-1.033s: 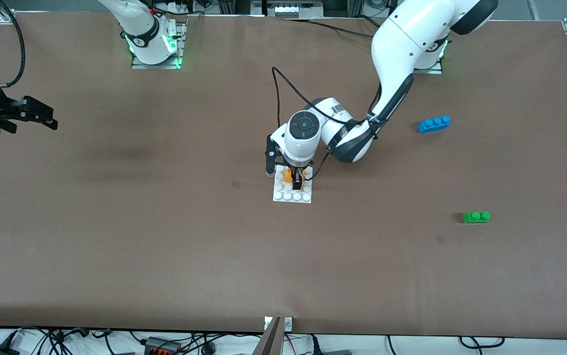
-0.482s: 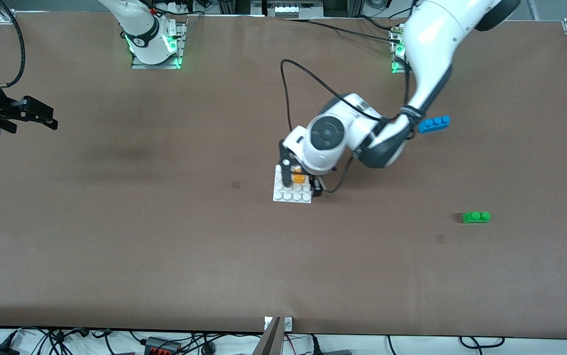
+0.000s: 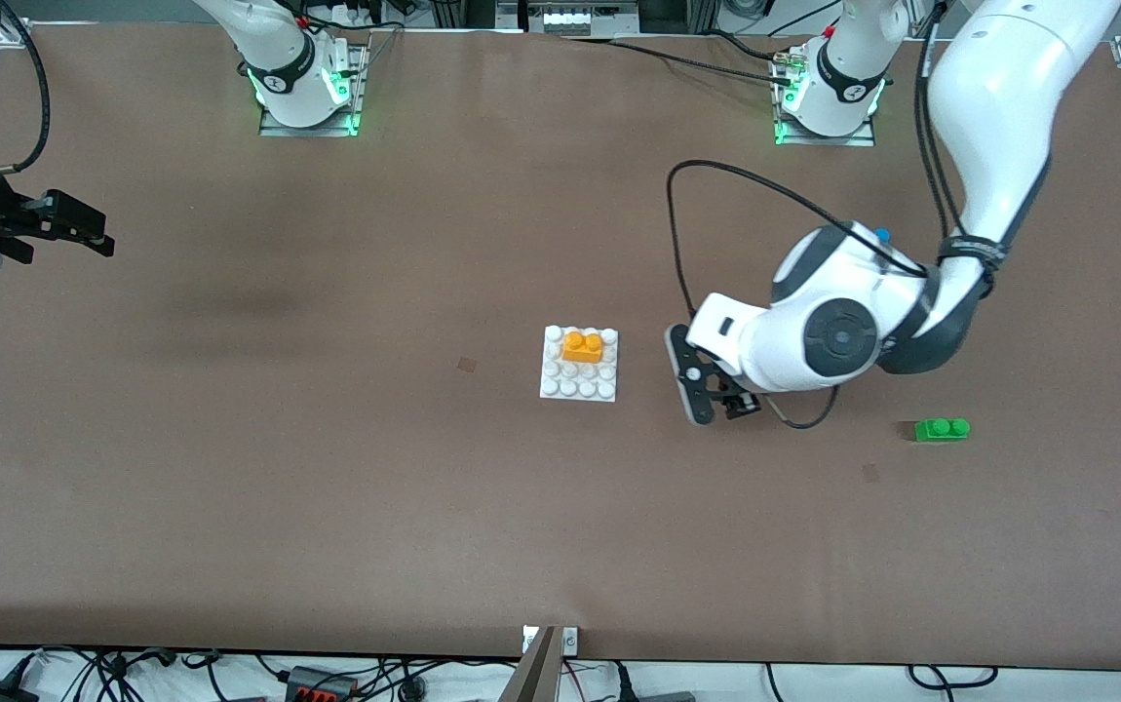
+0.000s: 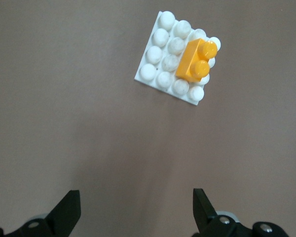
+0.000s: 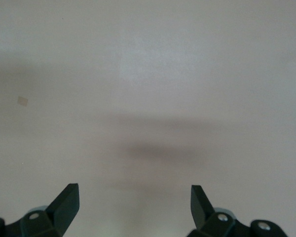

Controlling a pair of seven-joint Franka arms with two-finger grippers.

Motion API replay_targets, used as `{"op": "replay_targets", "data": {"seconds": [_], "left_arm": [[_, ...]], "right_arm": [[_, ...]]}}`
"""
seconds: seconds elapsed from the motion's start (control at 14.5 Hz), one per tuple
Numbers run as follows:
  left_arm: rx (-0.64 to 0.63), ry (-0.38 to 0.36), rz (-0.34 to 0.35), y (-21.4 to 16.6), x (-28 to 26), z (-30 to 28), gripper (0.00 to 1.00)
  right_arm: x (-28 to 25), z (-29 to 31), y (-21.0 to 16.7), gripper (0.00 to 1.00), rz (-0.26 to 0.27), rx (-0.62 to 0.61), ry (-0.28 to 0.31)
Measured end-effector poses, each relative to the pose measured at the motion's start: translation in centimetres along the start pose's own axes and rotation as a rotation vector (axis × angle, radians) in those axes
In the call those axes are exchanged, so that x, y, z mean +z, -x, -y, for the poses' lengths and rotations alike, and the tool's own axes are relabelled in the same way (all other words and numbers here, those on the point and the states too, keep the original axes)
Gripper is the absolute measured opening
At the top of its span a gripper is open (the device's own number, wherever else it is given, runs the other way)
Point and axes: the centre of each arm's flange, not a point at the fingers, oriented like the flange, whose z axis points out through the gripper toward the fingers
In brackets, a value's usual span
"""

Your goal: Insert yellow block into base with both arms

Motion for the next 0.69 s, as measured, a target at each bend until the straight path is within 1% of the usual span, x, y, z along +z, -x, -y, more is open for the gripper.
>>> {"op": "replay_targets", "data": {"seconds": [0.07,0.28,0.41,0.55,0.69], "left_arm": [[-0.015,0.008,0.0,1.1,-0.8,0.5,1.0],[-0.052,0.026,0.037,4.0,-2.9,1.1,1.0],[-0.075,0.016,0.047,5.5,-4.4,1.4,1.0],[-0.1,-0.004,0.039,6.8,-5.9,2.0,1.0],[-0.112,-0.023,0.036,7.4,-7.4,1.8,1.0]], "right_arm": [[0.0,0.0,0.0,1.0,0.0,0.0,0.0],[0.0,0.0,0.0,1.0,0.0,0.0,0.0],[0.0,0.0,0.0,1.0,0.0,0.0,0.0],[0.0,0.0,0.0,1.0,0.0,0.0,0.0],[0.0,0.0,0.0,1.0,0.0,0.0,0.0]]}}
